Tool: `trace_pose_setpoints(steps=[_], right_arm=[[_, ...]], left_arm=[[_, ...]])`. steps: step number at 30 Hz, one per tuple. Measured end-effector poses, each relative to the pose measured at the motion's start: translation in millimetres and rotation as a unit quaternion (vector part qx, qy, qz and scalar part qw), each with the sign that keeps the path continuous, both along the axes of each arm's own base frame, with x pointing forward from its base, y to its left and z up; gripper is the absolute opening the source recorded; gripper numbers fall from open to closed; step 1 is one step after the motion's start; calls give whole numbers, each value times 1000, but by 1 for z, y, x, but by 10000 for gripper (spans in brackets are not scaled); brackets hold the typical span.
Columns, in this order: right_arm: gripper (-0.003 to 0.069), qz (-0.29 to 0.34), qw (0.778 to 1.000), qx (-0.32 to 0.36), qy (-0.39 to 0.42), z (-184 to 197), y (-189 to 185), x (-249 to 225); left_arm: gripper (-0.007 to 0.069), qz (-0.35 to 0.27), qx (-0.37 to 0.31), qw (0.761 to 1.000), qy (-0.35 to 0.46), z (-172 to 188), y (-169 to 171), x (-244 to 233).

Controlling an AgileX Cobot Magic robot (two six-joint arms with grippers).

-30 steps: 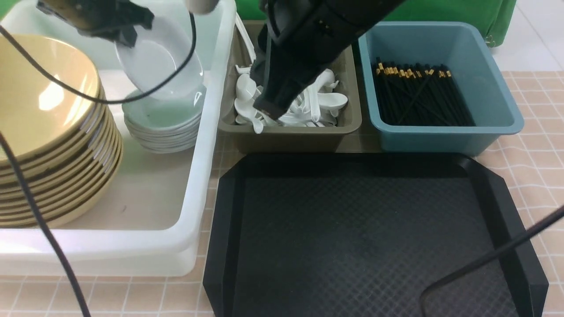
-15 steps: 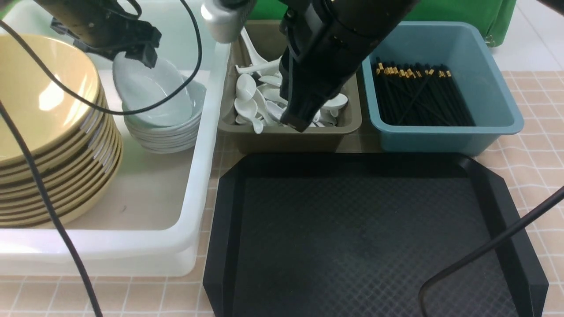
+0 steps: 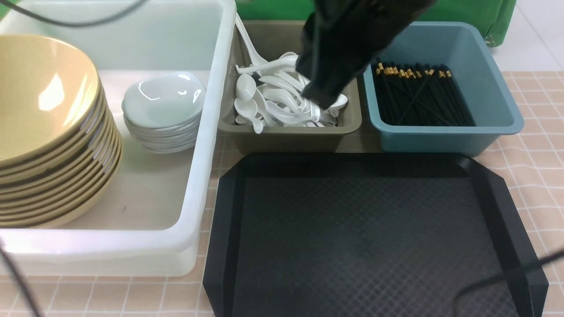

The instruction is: On brown table put chopsticks spoon bowls plates into blue grey white boxes.

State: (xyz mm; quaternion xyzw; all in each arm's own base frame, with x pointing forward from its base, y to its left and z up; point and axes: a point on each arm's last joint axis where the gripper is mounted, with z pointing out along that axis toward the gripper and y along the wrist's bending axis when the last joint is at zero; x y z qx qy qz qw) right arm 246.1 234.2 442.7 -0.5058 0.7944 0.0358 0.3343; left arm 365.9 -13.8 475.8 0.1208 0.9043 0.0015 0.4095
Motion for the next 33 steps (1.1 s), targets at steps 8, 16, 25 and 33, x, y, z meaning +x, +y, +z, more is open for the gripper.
trace_pose_setpoints(steps=[8,16,25,33], right_arm=[[88,-27,999,10,18,-7,-57,-57],[94,-49,994,93,-24,-24,-107,-110],[102,-45,967,222,-119,-38,-146,-151],[110,-24,925,318,-207,-49,-158,-166]], left_arm=[[38,27,5,999,26,3,6,-105],[1,31,-1,1000,0,-68,7,-194],[1,35,-4,996,-86,-139,10,-282],[1,37,-1,986,-162,-172,11,-326]])
